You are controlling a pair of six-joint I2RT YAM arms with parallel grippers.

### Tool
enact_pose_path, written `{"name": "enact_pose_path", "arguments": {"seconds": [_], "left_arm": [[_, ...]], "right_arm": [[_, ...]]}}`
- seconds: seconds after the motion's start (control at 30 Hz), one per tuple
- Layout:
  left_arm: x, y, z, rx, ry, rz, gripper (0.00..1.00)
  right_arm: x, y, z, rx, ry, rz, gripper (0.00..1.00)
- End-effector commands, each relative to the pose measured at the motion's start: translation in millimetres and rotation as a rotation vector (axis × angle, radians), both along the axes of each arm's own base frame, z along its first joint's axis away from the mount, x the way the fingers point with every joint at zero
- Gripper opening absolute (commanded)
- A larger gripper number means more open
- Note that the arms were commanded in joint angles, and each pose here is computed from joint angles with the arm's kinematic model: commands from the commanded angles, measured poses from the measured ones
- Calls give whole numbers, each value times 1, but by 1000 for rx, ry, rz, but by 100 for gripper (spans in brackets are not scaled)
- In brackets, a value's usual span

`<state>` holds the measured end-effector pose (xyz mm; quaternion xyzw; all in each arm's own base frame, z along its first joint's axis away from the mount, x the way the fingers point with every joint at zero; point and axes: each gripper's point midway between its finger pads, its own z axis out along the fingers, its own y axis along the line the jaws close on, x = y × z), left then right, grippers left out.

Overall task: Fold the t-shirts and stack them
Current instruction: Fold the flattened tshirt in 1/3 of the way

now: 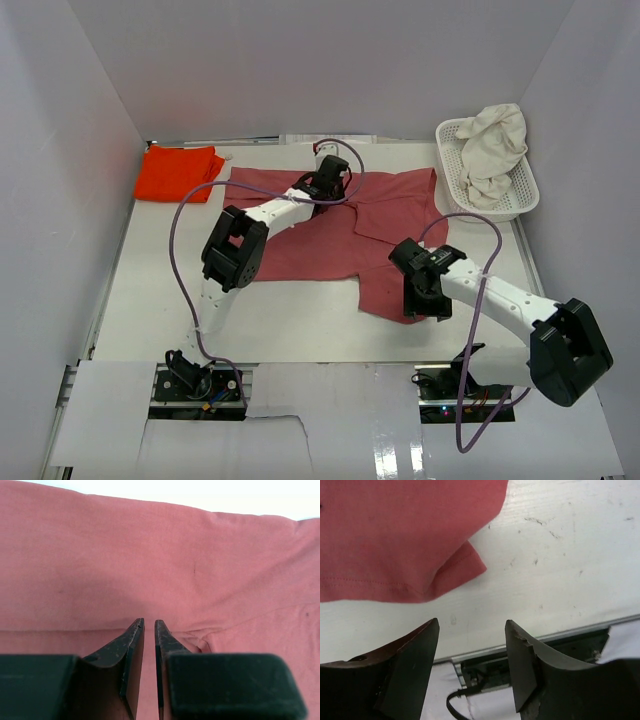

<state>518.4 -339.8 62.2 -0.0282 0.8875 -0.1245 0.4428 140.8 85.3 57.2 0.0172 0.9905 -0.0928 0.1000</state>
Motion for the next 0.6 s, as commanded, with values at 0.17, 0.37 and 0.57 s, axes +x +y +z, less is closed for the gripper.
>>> {"name": "enact_pose_path", "arguments": {"seconds": [0.17,0.37,0.57], "left_arm": [[-18,23,146,-83,-170,18,27],[-48,88,191,-20,-236,159,27],[-66,137,193,-62,-221,230,27]], "right_arm": [[18,7,-40,122,-99,-55,53],[24,-1,-54,104,-112,-91,45],[27,-8,-55,75,-116,-96,46]]}}
